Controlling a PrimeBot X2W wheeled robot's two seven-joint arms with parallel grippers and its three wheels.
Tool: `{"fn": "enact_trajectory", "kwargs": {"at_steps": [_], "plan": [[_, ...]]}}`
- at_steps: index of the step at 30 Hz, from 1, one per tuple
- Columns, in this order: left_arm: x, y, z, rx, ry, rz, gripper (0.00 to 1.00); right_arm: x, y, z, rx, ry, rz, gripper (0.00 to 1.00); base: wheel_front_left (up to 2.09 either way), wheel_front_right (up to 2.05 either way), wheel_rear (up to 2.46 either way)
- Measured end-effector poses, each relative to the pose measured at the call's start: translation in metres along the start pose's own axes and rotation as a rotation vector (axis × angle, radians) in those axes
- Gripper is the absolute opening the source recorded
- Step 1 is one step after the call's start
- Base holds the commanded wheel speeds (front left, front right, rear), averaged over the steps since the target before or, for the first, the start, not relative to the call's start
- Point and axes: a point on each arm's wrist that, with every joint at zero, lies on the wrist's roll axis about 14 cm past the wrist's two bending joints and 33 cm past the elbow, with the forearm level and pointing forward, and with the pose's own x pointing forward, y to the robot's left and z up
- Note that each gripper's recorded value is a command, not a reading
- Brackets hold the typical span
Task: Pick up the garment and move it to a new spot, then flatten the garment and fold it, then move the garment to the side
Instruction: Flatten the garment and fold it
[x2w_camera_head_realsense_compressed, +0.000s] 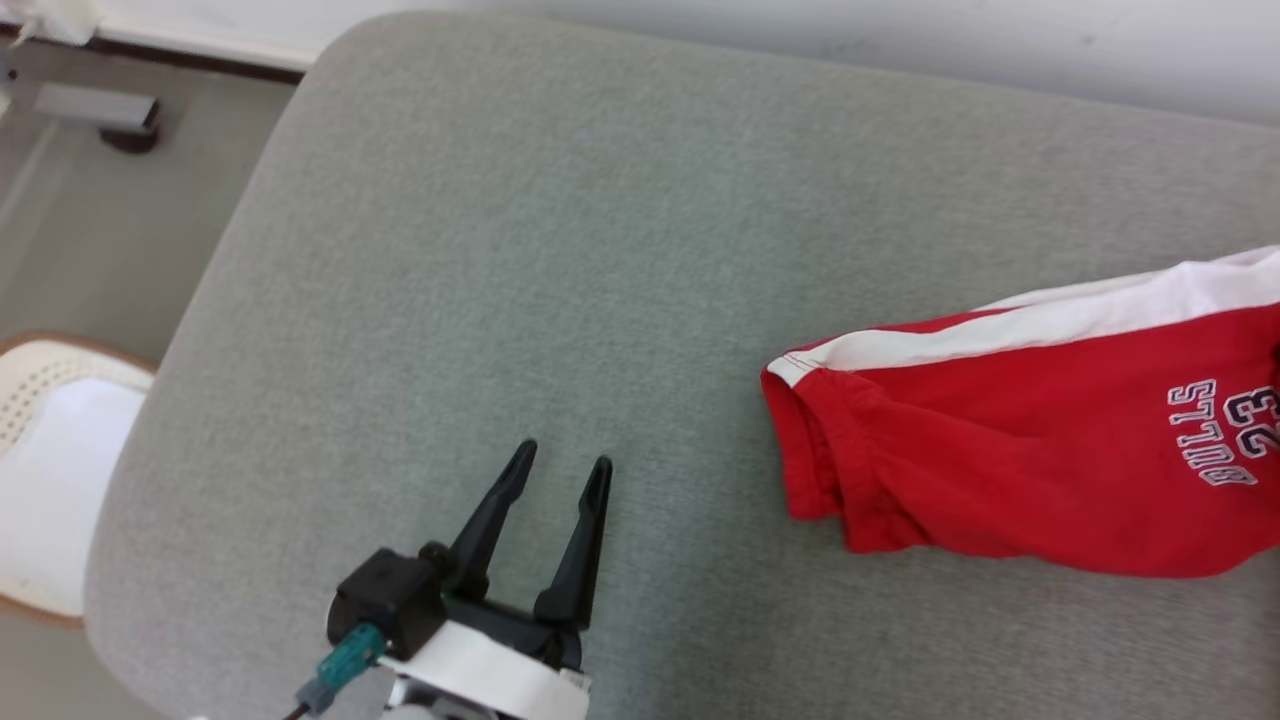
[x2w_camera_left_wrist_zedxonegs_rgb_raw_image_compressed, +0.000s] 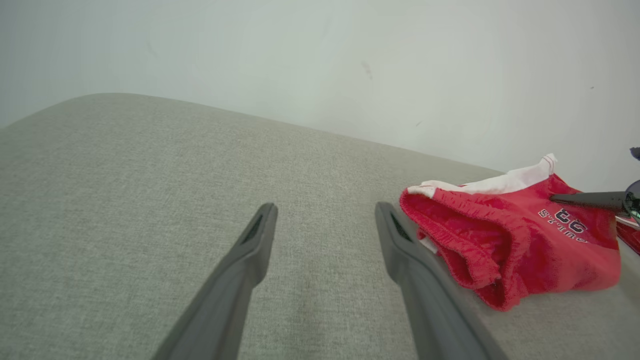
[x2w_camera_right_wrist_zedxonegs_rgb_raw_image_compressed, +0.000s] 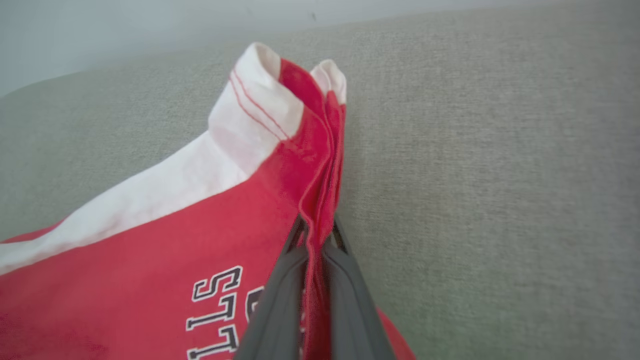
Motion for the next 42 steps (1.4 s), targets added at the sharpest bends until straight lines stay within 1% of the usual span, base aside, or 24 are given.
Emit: {"fn": "enact_trajectory", "kwargs": {"at_steps": [5,12,15,18,21,23,29,34,38,42], "plan": [[-0.012,-0.009,-0.009,-0.015,0.023,-0.018,1.0,-0.033,-0.021,-0.004,0.052,-0.046,-0.052,0.0,0.0,0.0,0.0],[-0.017,-0.028,-0.011,-0.028,0.026,-0.075,1.0,-0.089,-0.068,0.005,0.106,-0.149,-0.173,0.0,0.0,0.0,0.0],[-0.017,-0.033,-0.009,-0.03,0.019,-0.094,1.0,-0.102,-0.076,0.012,0.114,-0.182,-0.196,0.0,0.0,0.0,0.0],[-0.017,-0.035,-0.008,-0.031,0.016,-0.097,1.0,-0.106,-0.077,0.017,0.111,-0.2,-0.201,0.0,0.0,0.0,0.0],[-0.019,-0.035,-0.01,-0.028,0.021,-0.094,1.0,-0.101,-0.064,0.02,0.098,-0.198,-0.168,0.0,0.0,0.0,0.0],[-0.022,-0.034,-0.012,-0.03,0.029,-0.088,1.0,-0.094,-0.049,0.019,0.078,-0.185,-0.133,0.0,0.0,0.0,0.0],[-0.026,-0.023,-0.011,-0.016,0.028,-0.053,1.0,-0.073,0.03,0.022,0.004,-0.169,0.062,0.0,0.0,0.0,0.0],[-0.03,-0.018,-0.013,-0.017,0.034,-0.035,1.0,-0.063,0.084,0.013,-0.026,-0.145,0.191,0.0,0.0,0.0,0.0],[-0.032,-0.017,-0.015,-0.019,0.042,-0.027,1.0,-0.056,0.115,0.008,-0.053,-0.138,0.25,0.0,0.0,0.0,0.0],[-0.033,-0.015,-0.016,-0.021,0.047,-0.021,1.0,-0.052,0.134,0.001,-0.075,-0.126,0.278,0.0,0.0,0.0,0.0]]}}
